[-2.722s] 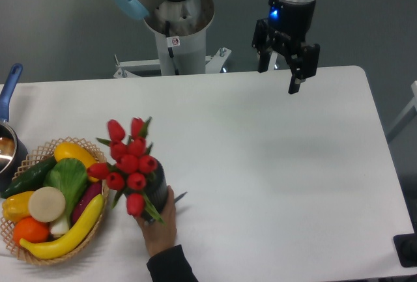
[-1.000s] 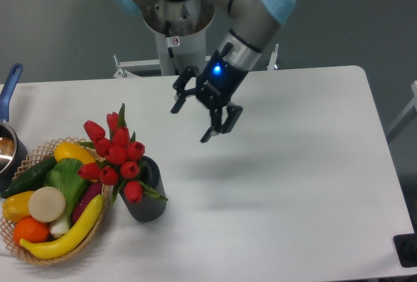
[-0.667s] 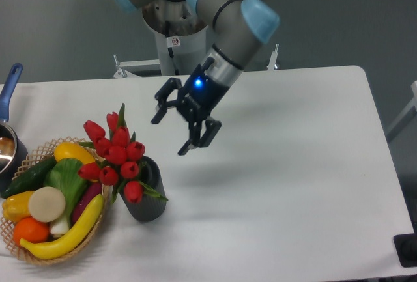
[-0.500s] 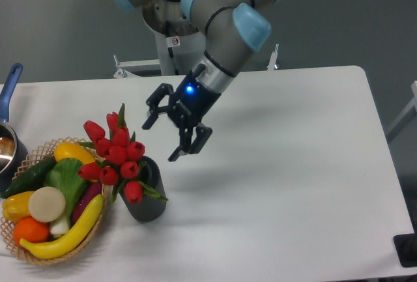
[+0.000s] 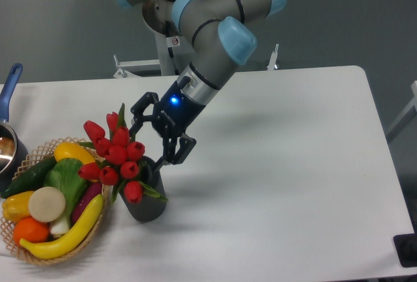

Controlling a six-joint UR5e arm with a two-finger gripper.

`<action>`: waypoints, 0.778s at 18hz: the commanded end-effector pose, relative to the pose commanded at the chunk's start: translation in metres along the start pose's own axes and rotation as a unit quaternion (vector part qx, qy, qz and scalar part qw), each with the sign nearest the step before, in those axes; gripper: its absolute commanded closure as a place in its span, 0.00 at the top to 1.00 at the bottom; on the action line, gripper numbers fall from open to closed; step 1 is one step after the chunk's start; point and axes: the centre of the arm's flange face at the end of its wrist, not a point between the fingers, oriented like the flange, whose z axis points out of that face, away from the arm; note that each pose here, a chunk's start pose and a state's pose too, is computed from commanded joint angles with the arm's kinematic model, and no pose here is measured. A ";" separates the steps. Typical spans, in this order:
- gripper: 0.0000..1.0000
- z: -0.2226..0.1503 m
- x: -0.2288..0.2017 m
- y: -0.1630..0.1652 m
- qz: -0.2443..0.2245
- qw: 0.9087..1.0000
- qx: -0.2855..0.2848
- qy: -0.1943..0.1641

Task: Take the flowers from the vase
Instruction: 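Lower the gripper around the tulip stems and close it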

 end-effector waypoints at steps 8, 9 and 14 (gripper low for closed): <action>1.00 0.016 -0.006 -0.009 -0.014 1.000 -0.004 0.008; 1.00 0.016 -0.006 -0.008 -0.014 1.000 -0.004 0.009; 1.00 0.022 -0.001 -0.009 -0.011 1.000 -0.006 0.013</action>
